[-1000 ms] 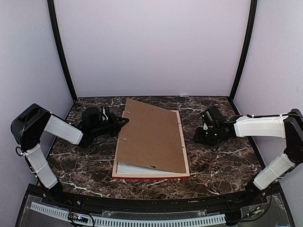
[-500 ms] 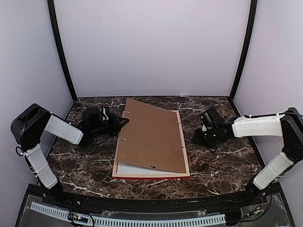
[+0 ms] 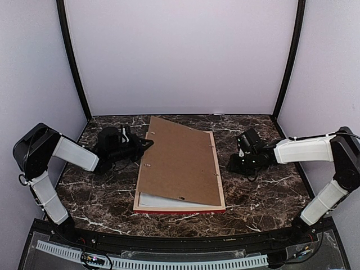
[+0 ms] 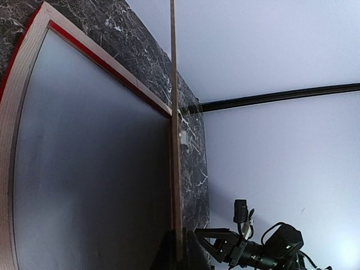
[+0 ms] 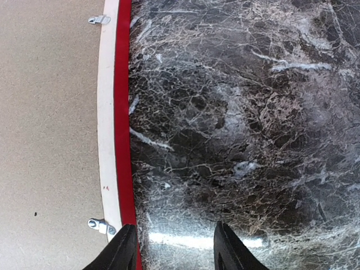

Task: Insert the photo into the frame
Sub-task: Place the backboard on the frame body.

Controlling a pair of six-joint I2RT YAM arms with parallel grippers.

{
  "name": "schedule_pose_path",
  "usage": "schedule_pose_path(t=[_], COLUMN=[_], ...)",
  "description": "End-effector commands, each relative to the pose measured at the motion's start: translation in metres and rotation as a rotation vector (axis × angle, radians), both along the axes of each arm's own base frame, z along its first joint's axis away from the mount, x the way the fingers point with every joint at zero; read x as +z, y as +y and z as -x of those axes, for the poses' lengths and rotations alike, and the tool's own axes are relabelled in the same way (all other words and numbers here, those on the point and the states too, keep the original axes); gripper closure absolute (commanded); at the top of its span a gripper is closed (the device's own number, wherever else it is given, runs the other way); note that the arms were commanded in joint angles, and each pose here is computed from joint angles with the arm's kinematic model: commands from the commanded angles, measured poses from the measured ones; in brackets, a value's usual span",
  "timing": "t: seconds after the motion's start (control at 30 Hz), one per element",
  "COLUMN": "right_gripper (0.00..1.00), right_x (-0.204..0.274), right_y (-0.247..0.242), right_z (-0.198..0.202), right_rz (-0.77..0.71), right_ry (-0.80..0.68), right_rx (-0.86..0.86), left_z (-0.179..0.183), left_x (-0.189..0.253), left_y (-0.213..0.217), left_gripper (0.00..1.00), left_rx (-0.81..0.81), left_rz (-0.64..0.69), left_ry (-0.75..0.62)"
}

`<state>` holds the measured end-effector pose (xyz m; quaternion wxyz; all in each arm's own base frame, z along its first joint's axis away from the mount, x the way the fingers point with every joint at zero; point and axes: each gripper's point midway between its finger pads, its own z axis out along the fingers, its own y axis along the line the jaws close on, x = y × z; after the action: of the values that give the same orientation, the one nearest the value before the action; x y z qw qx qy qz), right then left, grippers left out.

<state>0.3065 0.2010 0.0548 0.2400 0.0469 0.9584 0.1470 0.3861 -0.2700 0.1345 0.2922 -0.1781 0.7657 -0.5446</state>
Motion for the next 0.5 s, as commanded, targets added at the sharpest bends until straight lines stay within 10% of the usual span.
schedule_pose_path(t=[0.0, 0.47], right_gripper=[0.53, 0.53], right_x=[-0.0041, -0.0092], right_y=[-0.0004, -0.0016], right_z=[-0.0013, 0.0013], right_rz=[-0.009, -0.009], right_ry=[-0.004, 0.004], right_rx=[-0.006, -0.008], left_z=[-0.0073, -0.0117], left_x=[0.0319, 0.0270], left_y=[-0.0012, 0.0019], left_gripper=[1.00, 1.00], left_rx=[0.003, 0.002], left_rz=[0.025, -0.043], left_ry=[-0.110, -0.112])
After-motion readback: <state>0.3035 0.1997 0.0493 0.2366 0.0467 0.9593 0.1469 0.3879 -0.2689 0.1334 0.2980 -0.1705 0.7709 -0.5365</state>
